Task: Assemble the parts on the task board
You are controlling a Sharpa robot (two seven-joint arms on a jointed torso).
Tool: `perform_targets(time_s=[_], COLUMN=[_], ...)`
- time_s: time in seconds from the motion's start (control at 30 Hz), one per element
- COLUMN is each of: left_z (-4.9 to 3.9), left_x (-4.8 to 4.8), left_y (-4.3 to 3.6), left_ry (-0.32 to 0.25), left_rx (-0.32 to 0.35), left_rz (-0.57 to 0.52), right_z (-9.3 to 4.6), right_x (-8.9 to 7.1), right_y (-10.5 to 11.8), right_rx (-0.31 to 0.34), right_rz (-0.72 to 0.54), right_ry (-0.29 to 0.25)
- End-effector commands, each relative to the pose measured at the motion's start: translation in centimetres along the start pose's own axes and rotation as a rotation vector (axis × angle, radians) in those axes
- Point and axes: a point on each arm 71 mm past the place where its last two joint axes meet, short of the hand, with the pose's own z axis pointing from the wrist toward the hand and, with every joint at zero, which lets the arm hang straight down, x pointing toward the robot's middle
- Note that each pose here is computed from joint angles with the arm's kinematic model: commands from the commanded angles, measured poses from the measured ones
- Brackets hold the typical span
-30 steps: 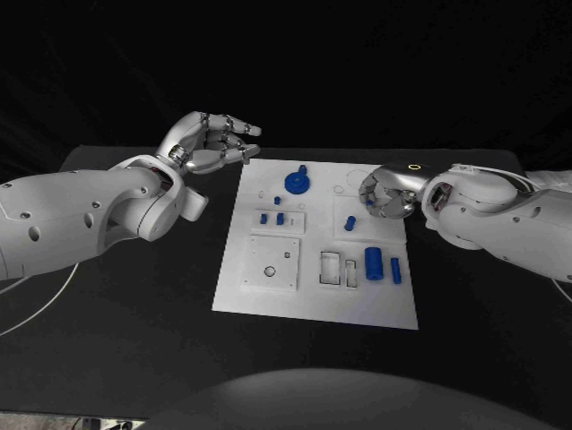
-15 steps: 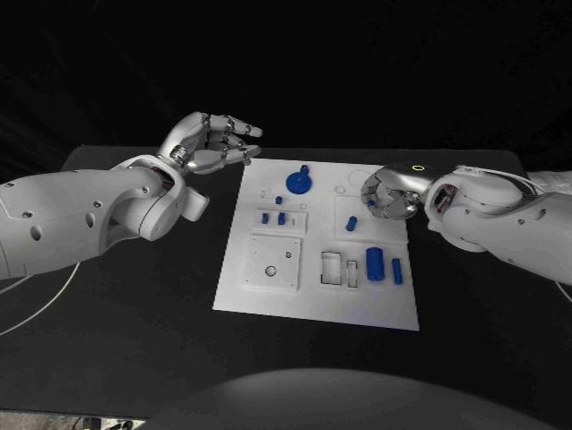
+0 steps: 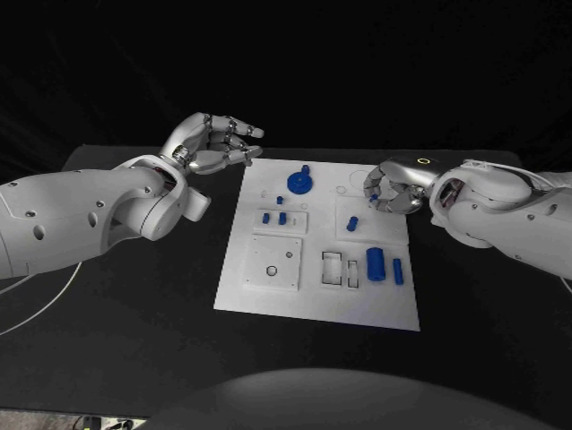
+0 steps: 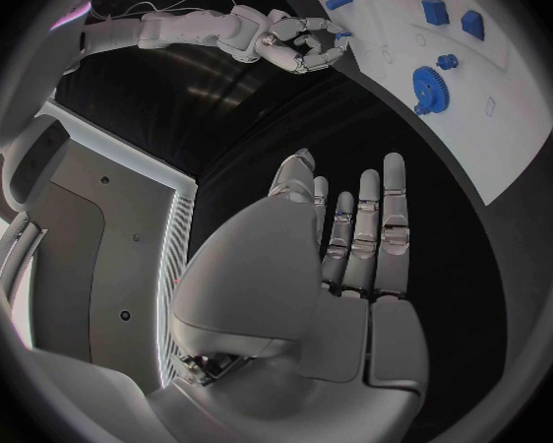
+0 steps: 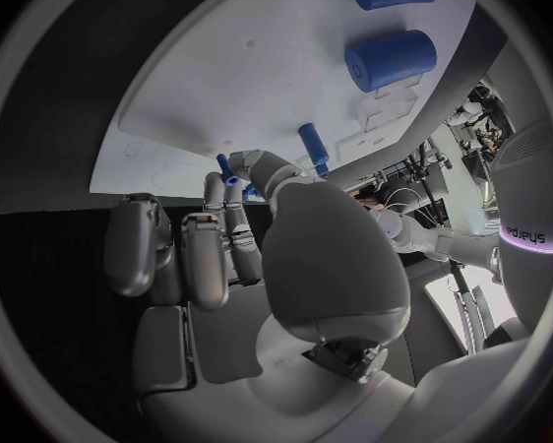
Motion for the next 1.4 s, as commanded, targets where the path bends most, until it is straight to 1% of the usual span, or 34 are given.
perform_targets(time_s=[0.03, 0.27, 0.47, 0.57, 0.67, 0.77, 0.93, 1.0, 1.13, 1.23, 1.4], left_z=[0.05, 0.02, 0.00, 0.01, 0.09, 0.22, 0.34, 0.34, 0.31, 0.31, 0.39], left_x=[0.19, 0.16, 0.13, 0.16, 0.27, 0.43, 0.75, 0.85, 0.87, 0.86, 0.95], left_y=[-0.07, -0.04, 0.04, 0.06, 0.08, 0.08, 0.14, 0.21, 0.30, 0.33, 0.27], left_ry=[0.013, 0.013, 0.015, 0.017, 0.020, 0.024, 0.030, 0.033, 0.032, 0.029, 0.026], left_rx=[0.004, 0.002, -0.005, -0.008, -0.009, -0.009, -0.007, -0.010, -0.012, -0.011, -0.005], left_rz=[-0.004, -0.004, -0.005, -0.006, -0.006, -0.008, -0.011, -0.012, -0.012, -0.010, -0.008], right_z=[0.0, -0.2, -0.7, -1.0, -1.2, -1.1, -0.4, 0.1, 1.0, 1.5, 2.4], right_x=[-0.3, -0.9, -2.5, -3.4, -4.3, -4.6, -4.7, -4.7, -4.3, -3.8, -2.3], right_y=[0.1, 0.1, 0.7, 1.4, 2.7, 4.2, 6.8, 8.2, 10.1, 11.3, 12.9], right_rx=[-0.001, -0.003, -0.022, -0.038, -0.071, -0.108, -0.176, -0.208, -0.251, -0.270, -0.294], right_rz=[0.000, -0.001, 0.000, 0.004, 0.007, 0.013, 0.026, 0.029, 0.030, 0.029, 0.026], right_ry=[-0.015, -0.029, -0.052, -0.056, -0.054, -0.047, -0.023, -0.010, 0.021, 0.056, 0.110])
